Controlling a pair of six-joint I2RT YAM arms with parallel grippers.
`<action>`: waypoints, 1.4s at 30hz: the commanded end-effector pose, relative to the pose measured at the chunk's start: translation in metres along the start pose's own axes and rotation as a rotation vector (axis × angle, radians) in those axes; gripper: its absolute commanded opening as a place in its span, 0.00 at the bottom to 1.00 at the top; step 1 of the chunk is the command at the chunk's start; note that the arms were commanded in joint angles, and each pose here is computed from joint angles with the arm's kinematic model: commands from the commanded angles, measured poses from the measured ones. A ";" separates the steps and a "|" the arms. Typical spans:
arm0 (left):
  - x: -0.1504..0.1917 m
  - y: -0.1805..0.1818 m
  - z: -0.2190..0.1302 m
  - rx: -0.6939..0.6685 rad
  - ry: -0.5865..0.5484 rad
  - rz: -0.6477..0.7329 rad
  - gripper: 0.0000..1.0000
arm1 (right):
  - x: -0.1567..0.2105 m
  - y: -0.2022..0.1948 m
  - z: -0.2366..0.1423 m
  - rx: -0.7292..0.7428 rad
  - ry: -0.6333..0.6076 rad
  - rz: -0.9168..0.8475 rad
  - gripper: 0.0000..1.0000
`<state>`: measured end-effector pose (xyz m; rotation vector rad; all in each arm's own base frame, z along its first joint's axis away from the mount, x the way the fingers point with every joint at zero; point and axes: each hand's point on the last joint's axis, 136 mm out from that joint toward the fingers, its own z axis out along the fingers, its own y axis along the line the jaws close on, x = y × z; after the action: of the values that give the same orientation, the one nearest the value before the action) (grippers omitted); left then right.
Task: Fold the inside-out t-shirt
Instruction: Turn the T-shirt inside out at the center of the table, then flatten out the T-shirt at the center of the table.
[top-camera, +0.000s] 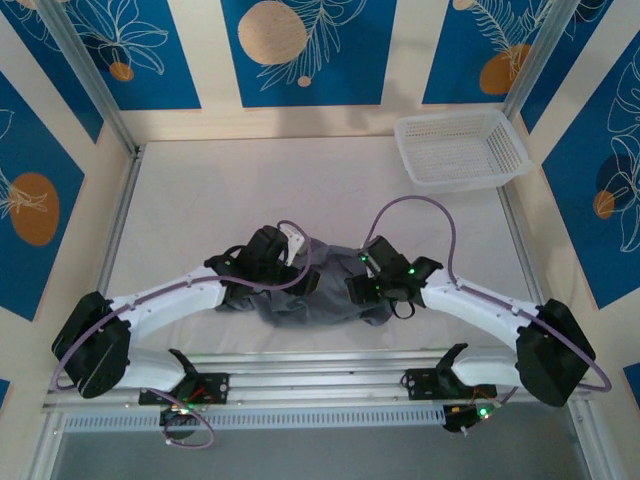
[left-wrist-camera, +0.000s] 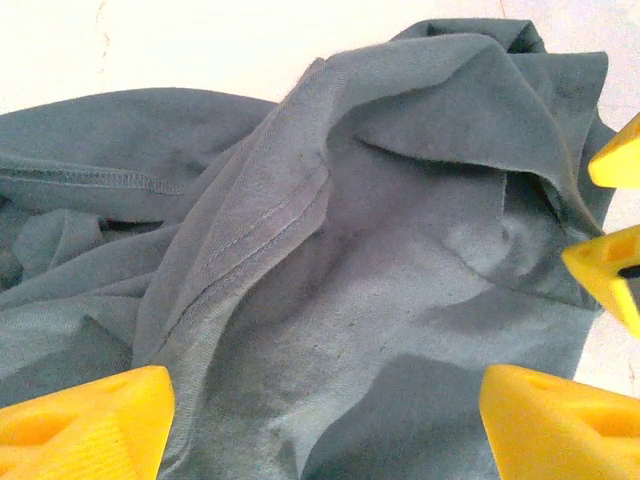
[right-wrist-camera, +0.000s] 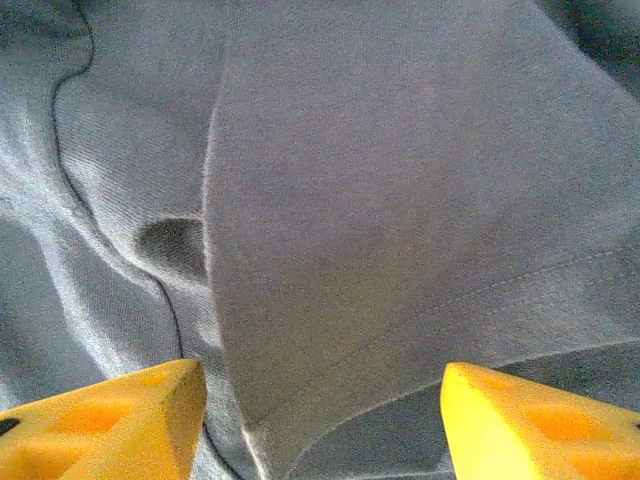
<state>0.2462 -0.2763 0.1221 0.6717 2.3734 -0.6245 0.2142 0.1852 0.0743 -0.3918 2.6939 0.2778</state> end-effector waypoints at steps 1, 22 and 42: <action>-0.005 -0.002 0.003 0.004 -0.014 -0.008 0.80 | -0.008 -0.005 -0.003 0.087 -0.024 -0.013 0.64; 0.005 0.009 -0.002 -0.049 0.004 -0.053 0.80 | -0.019 -0.020 0.006 0.262 -0.010 -0.017 0.14; 0.001 0.034 -0.030 -0.149 -0.080 -0.206 0.00 | -0.081 0.036 -0.131 -0.221 -0.430 0.140 0.00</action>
<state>0.2134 -0.2174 0.0470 0.3523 2.6722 -0.4654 0.2300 0.2012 0.1749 -0.2292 2.3931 0.4746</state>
